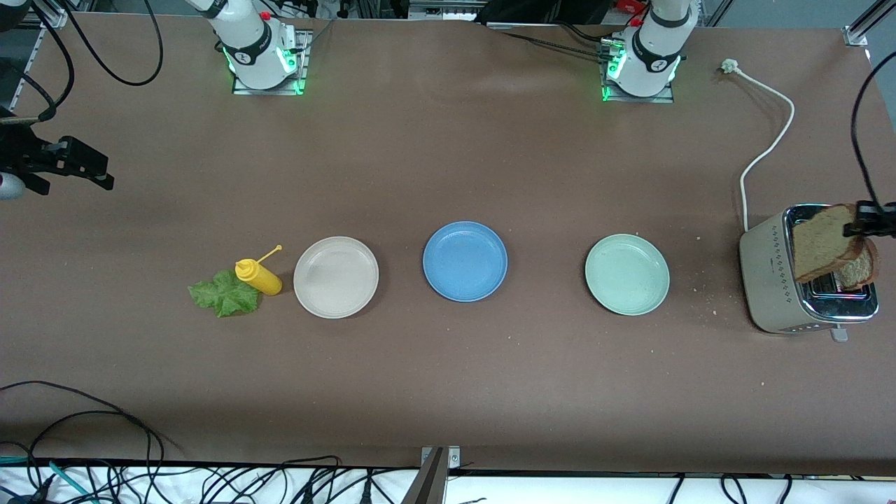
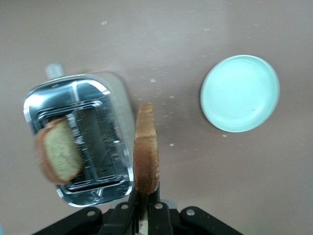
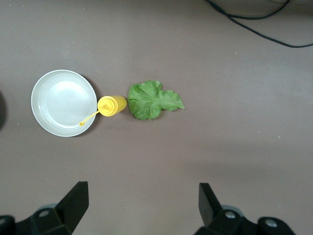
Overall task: Make sandwich in blue plate with both arms
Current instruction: 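Carry the bread slice with the left gripper onto the blue plate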
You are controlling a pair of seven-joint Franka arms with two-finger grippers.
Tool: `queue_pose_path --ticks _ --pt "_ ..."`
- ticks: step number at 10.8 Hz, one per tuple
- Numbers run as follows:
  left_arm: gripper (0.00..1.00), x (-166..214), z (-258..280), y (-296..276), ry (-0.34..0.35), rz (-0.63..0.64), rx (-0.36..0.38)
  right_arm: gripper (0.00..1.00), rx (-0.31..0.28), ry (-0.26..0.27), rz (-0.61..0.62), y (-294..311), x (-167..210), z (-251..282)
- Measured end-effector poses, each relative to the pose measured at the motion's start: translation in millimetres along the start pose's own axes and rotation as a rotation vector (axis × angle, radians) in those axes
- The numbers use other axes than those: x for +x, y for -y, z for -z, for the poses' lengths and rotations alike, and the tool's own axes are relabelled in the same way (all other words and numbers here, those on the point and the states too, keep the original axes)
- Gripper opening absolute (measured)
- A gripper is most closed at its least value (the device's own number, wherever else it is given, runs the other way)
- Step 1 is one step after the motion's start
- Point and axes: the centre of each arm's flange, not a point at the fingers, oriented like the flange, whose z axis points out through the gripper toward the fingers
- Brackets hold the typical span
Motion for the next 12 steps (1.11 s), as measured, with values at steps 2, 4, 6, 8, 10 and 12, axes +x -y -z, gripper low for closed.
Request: queue_pose_path --ticks 2,4,6,8,10,12 --pt "0.08 22.5 5.4 -84.3 0.029 -0.027 0.0 1.0 0.0 -0.001 -0.001 -0.3 0.0 0.2" --pt "0.08 39.1 9.7 -177.2 0.023 0.04 -0.043 1.0 0.0 -0.001 -0.001 -0.5 0.1 0.2" --pt "0.08 44.4 7.4 -253.6 0.04 0.074 -0.113 1.0 0.0 -0.001 -0.001 -0.4 0.1 0.3" --pt "0.08 54.7 -10.4 -294.8 0.079 0.058 -0.224 1.0 0.0 -0.001 0.0 -0.1 0.2 0.4" --pt "0.08 75.7 -39.5 -316.9 0.106 0.046 -0.364 1.0 0.0 0.0 -0.002 -1.0 0.2 0.1" --pt "0.08 99.0 -73.5 -342.3 0.122 0.043 -0.486 1.0 0.0 0.001 -0.004 -2.4 0.4 -0.6"
